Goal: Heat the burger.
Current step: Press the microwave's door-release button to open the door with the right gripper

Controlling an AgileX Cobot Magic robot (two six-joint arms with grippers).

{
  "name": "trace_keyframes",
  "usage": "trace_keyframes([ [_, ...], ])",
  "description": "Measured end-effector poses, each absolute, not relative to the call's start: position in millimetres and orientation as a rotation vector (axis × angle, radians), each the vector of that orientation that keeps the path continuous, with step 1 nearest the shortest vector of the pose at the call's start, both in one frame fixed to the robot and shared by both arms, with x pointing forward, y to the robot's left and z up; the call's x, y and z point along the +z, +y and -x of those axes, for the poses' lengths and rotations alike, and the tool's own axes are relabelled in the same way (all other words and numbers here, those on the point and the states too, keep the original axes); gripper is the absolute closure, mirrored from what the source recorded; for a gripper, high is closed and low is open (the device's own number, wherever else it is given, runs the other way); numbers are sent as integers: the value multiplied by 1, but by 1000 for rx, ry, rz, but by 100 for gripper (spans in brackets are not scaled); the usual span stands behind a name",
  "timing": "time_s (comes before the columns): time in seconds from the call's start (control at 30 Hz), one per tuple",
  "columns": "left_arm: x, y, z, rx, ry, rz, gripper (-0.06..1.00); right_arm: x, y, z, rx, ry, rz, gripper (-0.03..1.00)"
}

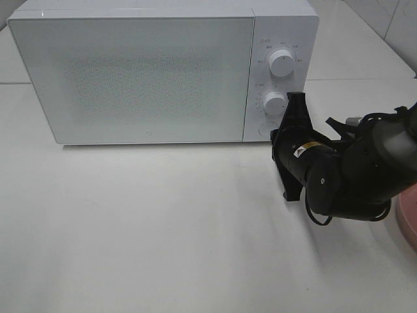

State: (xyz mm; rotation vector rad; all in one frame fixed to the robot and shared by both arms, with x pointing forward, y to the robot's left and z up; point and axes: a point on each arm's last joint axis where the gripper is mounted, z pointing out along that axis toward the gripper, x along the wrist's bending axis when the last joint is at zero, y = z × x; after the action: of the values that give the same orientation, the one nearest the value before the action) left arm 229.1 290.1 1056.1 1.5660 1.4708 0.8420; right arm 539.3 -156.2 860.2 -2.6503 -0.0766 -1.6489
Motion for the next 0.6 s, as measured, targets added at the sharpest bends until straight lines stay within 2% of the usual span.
trace_keyframes([
  [0.6, 1056, 290, -229, 842, 1471, -1566, -3, 848, -147, -568, -1655, -55, 2636, 96],
])
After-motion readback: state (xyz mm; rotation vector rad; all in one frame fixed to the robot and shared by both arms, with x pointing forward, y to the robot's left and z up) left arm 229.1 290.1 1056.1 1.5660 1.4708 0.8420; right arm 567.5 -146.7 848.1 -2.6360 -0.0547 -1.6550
